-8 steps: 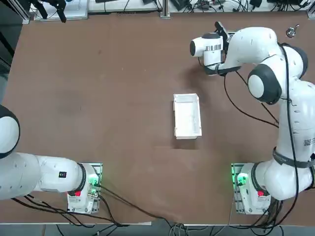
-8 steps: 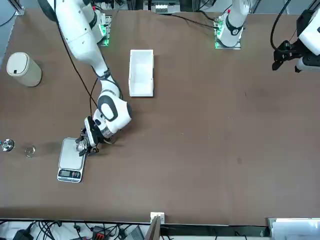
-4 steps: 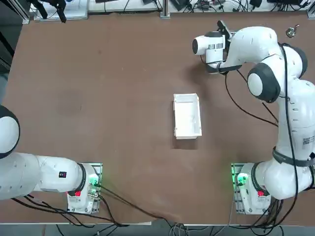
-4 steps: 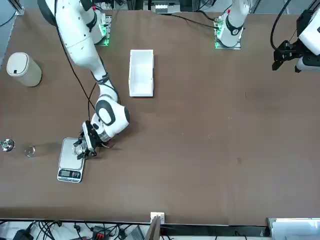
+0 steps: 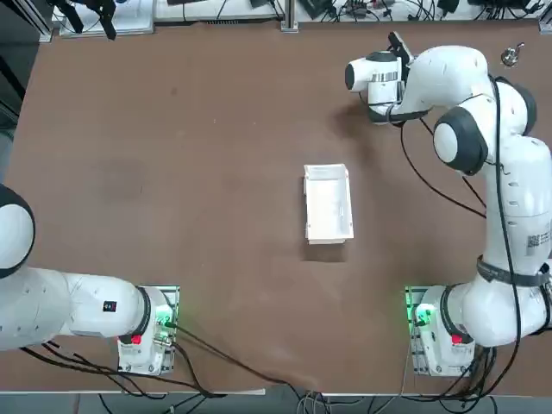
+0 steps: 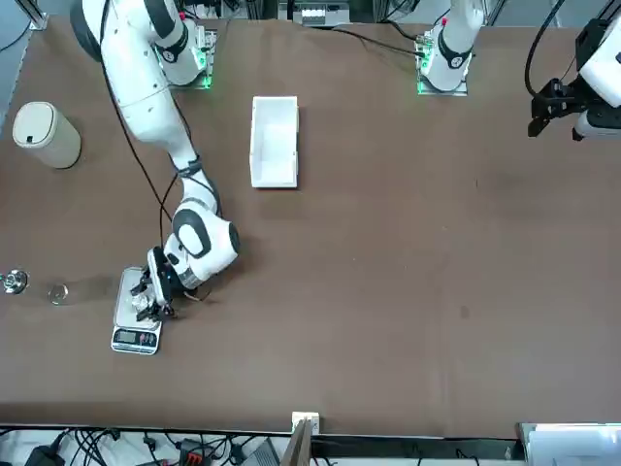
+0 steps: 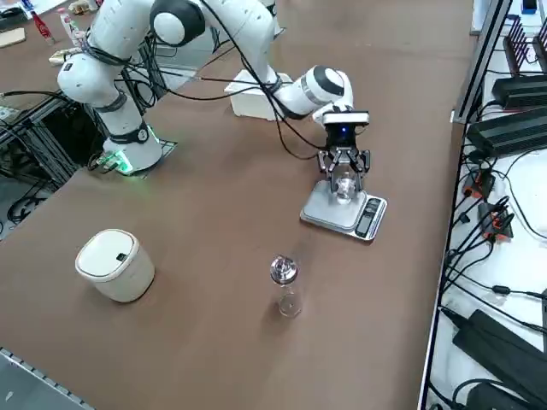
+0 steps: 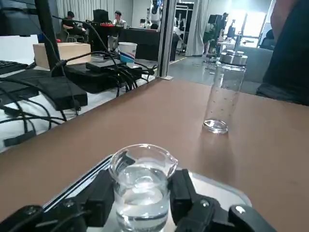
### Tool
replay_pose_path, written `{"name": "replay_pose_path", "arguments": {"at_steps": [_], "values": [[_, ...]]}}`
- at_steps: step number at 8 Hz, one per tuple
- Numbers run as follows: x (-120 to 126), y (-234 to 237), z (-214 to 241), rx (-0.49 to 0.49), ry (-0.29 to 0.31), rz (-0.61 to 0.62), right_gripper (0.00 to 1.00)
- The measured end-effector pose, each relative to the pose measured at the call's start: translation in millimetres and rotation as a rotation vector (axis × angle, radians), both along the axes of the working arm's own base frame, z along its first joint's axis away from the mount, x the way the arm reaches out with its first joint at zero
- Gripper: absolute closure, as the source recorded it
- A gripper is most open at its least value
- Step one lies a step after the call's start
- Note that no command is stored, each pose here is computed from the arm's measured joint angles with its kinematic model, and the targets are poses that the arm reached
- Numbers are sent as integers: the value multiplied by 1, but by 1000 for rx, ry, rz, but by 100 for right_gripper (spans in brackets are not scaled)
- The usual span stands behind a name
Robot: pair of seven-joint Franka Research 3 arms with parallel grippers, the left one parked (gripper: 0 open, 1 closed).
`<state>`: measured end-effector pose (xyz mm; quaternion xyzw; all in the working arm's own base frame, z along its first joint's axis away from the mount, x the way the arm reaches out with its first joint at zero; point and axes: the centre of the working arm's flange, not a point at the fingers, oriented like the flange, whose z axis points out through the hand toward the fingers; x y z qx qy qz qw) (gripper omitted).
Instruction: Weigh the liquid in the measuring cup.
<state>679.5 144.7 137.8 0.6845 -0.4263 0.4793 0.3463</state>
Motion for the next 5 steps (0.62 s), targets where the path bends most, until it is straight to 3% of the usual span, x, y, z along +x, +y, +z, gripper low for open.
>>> {"name": "replay_pose_path", "arguments": {"at_steps": [3,4,5], "values": [[4,-13,-1,2,-2,-14,37],[4,-12,-2,4,-1,-15,33],[3,-11,-2,7,1,-16,24]]}}
